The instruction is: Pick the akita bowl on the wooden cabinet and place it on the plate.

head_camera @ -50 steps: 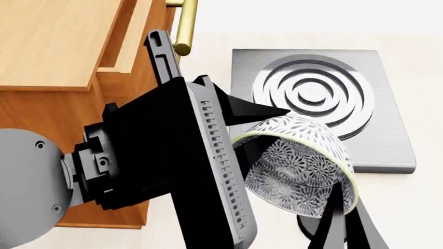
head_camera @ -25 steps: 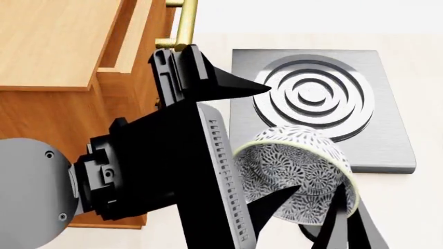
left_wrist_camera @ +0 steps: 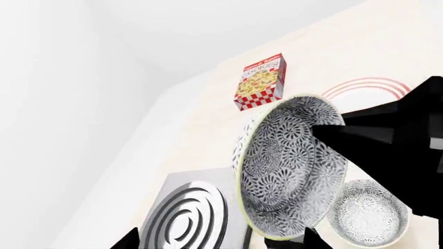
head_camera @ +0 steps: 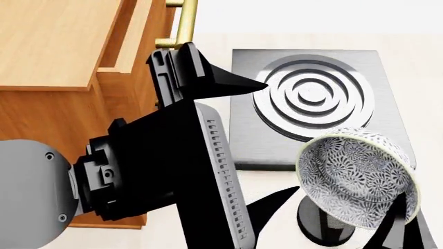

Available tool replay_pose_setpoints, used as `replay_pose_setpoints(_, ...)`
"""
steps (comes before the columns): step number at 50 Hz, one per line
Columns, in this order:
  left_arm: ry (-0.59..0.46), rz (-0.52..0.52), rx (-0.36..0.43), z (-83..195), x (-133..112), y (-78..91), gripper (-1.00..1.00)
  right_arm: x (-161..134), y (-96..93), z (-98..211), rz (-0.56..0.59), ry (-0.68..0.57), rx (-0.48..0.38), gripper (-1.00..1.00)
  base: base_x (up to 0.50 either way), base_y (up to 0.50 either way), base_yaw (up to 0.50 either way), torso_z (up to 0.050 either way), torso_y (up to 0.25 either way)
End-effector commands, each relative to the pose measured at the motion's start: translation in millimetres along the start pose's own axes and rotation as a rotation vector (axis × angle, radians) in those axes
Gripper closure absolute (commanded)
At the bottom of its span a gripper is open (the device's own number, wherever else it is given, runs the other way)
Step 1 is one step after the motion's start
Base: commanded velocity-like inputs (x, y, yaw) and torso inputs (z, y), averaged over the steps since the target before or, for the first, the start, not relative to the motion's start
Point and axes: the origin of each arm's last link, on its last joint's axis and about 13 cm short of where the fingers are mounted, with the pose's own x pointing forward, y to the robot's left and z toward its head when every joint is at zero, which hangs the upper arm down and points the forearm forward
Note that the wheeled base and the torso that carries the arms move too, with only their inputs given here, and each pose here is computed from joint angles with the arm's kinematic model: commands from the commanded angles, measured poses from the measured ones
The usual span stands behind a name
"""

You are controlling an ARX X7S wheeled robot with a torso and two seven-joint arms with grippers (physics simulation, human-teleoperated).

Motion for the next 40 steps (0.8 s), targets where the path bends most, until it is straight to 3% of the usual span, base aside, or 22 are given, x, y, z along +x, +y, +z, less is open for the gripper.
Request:
replay_pose_setpoints(1, -0.001, 0.005, -0.008, -2, 0, -0.3, -1.0, 5, -9.9, 4, -0.181, 0.003, -0.008, 1.0, 0.0, 0.0, 0.0, 0.0, 0.0)
replay_pose_setpoints(5, 0.0, 0.008, -0.006, -2, 1, -0.1, -1.0, 8, -13.2, 7, -0.324, 0.028, 0.026, 1.0, 0.0, 0.0, 0.0, 0.0, 0.0)
replay_pose_setpoints(7, 0.001, 0.007, -0.005, -2, 1, -0.5, -1.0, 11, -14.7, 8, -0.422, 0.018, 0.012, 1.0, 0.0, 0.0, 0.0, 0.0, 0.0)
replay_pose_setpoints(10, 0.003, 0.007, -0.006, -3, 1, -0.5, -1.0, 14, -13.6, 10, -0.473, 0.021, -0.034, 1.0, 0.0, 0.0, 0.0, 0.0, 0.0)
replay_pose_setpoints(13, 0.003, 0.01, -0.005, -2, 0, 0.1, -1.0, 12, -13.1, 14, -0.455, -0.035, 0.015, 1.0, 0.0, 0.0, 0.0, 0.0, 0.0)
replay_pose_setpoints(19, 0.015, 0.013, 0.014, -4, 1, -2.0, -1.0, 9, -20.8, 23, -0.553, -0.034, -0.001, 1.0, 0.0, 0.0, 0.0, 0.0, 0.002)
replay_pose_setpoints(22, 0.016, 0.015, 0.004, -4, 1, -1.6, -1.0, 7, -22.5, 29, -0.557, -0.05, 0.093, 1.0, 0.0, 0.0, 0.0, 0.0, 0.0)
replay_pose_setpoints(23, 0.016, 0.012, 0.0, -3, 1, -1.4, -1.0, 6, -22.9, 30, -0.583, -0.062, 0.07, 1.0, 0.0, 0.0, 0.0, 0.01, 0.0)
replay_pose_setpoints(32, 0.008, 0.022, 0.01, -1, -1, -0.9, -1.0, 3, -24.7, 32, -0.541, -0.039, 0.124, 1.0, 0.0, 0.0, 0.0, 0.0, 0.0)
replay_pose_setpoints(40, 0.011, 0.019, 0.007, -2, 0, -1.4, -1.0, 1, -31.4, 31, -0.579, -0.01, 0.255, 1.0, 0.0, 0.0, 0.0, 0.0, 0.0)
